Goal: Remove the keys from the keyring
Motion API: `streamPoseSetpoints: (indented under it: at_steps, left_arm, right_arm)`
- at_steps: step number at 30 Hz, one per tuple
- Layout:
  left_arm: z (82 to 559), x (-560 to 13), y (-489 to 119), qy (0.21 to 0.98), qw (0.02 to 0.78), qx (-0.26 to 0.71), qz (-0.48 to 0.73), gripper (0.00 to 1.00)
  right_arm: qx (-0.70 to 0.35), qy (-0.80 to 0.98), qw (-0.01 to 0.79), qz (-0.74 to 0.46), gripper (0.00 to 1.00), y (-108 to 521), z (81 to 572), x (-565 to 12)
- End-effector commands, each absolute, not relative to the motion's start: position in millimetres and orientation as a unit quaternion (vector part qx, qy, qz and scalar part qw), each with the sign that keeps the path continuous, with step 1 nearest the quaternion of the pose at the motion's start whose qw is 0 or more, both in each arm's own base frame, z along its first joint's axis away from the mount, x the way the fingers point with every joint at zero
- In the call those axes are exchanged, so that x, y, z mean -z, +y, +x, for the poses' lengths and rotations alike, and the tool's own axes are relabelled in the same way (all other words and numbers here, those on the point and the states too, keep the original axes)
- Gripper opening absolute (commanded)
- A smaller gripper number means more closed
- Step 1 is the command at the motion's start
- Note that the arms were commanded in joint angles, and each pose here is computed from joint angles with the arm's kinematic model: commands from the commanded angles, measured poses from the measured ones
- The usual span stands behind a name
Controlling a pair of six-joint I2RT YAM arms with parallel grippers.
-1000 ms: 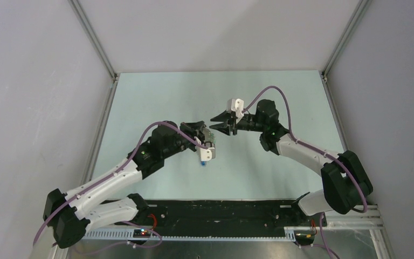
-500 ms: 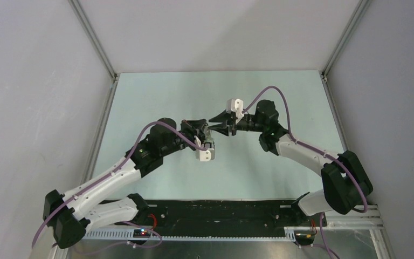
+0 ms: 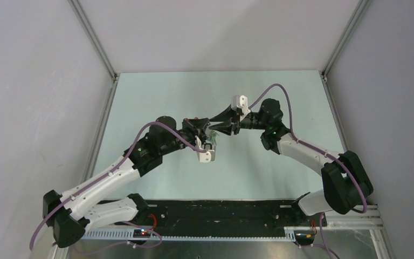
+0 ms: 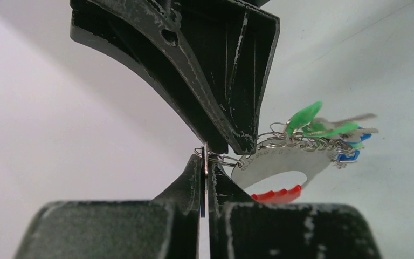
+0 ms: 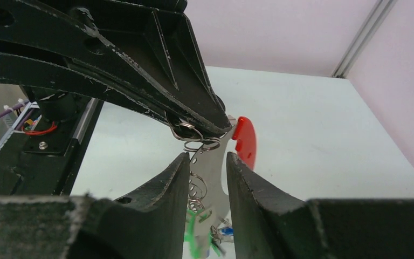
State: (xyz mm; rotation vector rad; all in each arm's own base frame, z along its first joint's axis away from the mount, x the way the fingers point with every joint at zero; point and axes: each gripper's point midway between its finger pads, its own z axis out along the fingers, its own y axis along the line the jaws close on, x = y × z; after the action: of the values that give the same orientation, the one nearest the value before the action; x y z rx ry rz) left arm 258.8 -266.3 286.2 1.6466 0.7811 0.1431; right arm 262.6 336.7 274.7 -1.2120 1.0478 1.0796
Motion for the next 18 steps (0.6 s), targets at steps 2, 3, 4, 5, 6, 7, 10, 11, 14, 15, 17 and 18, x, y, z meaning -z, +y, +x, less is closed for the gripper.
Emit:
streamPoseSetpoints:
  at_steps: [2,3,4,5,6,7,10,11,14,15,17,18]
  left_arm:
    - [255.1,-337.9,-277.6,0.286,0.659,-0.075,0.692,0.00]
    - [255.5,-337.2,-278.1,0.287,0.658,-0.076,0.693,0.00]
    - [255.9,-338.9,-278.1,0.286,0.658,-0.077,0.692,0.00]
    - [256.3,-337.6,-278.7,0.287,0.656,-0.076,0.694,0.00]
    - [256.2,-337.8,-279.3,0.286,0.656,-0.075,0.694,0.00]
    - [255.8,-337.3,-280.4,0.285,0.655,-0.073,0.696,0.00]
    - [254.7,-337.2,-282.8,0.283,0.655,-0.069,0.697,0.00]
    - [254.6,-336.8,-283.4,0.283,0.655,-0.067,0.698,0.00]
    - [255.1,-337.2,-284.4,0.284,0.654,-0.069,0.698,0.00]
    - [256.5,-337.5,-283.1,0.286,0.654,-0.074,0.697,0.00]
    - [258.1,-336.6,-281.9,0.289,0.652,-0.079,0.697,0.00]
    - [258.7,-337.7,-280.9,0.290,0.653,-0.081,0.695,0.00]
  right_arm:
    - [-0.466,0.398,0.592,-0.523,0.38,337.3,254.1,-311.4]
    - [-0.467,0.397,0.592,-0.523,0.40,337.5,253.3,-312.8]
    - [-0.469,0.397,0.591,-0.523,0.41,337.7,252.9,-312.8]
    - [-0.470,0.397,0.589,-0.524,0.41,337.9,252.4,-313.2]
    - [-0.471,0.398,0.589,-0.523,0.41,337.7,252.7,-312.9]
    - [-0.472,0.396,0.588,-0.524,0.42,337.9,251.9,-313.4]
    - [-0.475,0.394,0.586,-0.524,0.39,338.2,250.2,-314.7]
    - [-0.476,0.391,0.587,-0.525,0.36,338.2,249.2,-315.8]
    - [-0.478,0.388,0.584,-0.529,0.19,337.2,247.1,-316.3]
    - [-0.479,0.386,0.583,-0.531,0.17,336.8,245.8,-316.7]
    - [-0.482,0.383,0.580,-0.533,0.11,336.3,243.8,-317.0]
    - [-0.482,0.383,0.579,-0.534,0.08,336.1,243.1,-317.2]
